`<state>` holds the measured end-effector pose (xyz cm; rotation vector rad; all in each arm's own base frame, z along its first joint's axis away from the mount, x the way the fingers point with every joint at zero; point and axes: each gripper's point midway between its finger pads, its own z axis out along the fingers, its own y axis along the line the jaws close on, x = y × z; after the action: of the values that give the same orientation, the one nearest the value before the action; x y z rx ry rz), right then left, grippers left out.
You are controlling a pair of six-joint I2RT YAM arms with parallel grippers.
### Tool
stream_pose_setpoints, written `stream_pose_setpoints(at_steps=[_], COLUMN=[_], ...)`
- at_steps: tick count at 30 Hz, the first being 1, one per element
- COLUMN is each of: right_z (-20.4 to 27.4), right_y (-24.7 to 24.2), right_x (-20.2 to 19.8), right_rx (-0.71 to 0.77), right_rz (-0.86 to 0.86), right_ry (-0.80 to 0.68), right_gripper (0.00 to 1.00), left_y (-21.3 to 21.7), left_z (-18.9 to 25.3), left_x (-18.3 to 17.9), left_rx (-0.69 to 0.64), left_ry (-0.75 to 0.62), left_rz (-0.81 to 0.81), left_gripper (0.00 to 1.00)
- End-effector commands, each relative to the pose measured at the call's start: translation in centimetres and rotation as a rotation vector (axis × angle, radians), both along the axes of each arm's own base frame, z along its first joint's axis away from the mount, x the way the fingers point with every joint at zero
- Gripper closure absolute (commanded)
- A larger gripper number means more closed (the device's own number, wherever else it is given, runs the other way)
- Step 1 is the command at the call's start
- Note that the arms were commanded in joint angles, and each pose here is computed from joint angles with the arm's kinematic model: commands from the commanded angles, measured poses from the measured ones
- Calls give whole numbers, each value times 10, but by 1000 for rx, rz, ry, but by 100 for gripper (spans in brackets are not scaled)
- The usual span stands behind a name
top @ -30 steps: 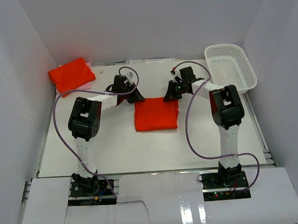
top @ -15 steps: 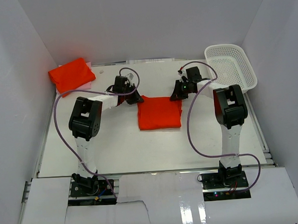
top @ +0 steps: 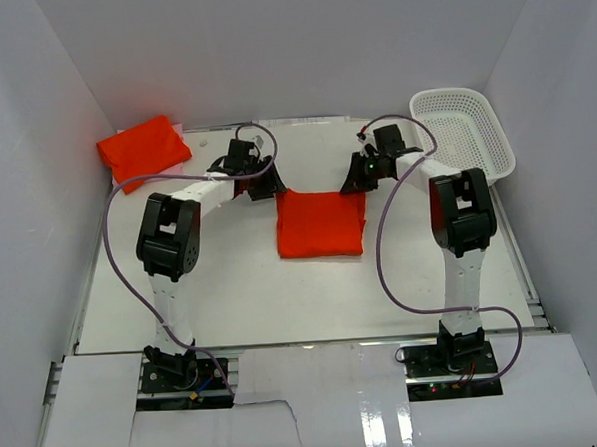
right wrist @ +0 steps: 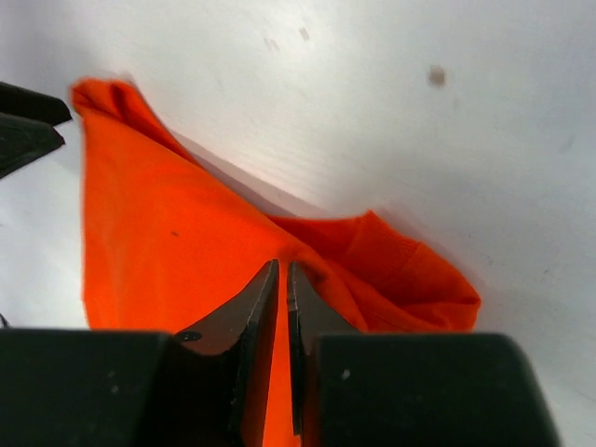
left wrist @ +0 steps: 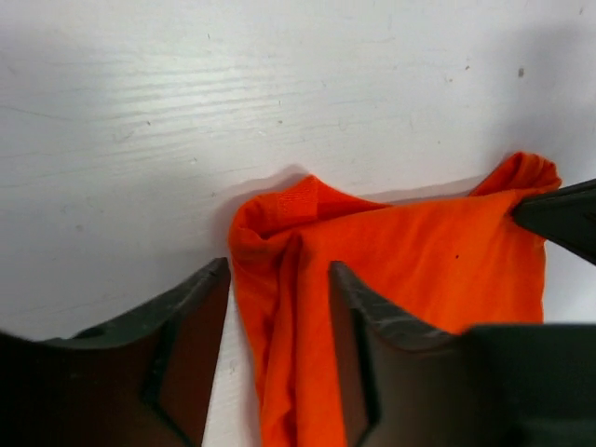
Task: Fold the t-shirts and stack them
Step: Smooth out wrinkles on the folded tshirt
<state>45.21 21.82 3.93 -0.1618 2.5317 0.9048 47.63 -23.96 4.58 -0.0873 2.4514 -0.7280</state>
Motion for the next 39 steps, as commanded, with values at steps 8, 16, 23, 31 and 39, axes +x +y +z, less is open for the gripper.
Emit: stream_pose_setpoints(at_steps=[8,16,23,31,39], right_z=[109,147,174,170,159], right_y=[9,3,-2,-4,-4], right_x=[36,13,-6,-28,-37], right_rx=[71,53,53,63,62], right_rz=[34,31,42,56,64], right_ry=[-205,-248,-273,-265,-250], right_gripper=[66,18,17,17,17], left_y=[21,28,26,9,3], left_z=[79,37,20,6,-2], left_x=[-6,-36,-50,-63,-68], left_rx=[80,143,129,42,30], left_ry=[-90,-3,66,131,155], left_rz=[-13,-52,-59,-104,-115], left_gripper=[27,16,16,16,16])
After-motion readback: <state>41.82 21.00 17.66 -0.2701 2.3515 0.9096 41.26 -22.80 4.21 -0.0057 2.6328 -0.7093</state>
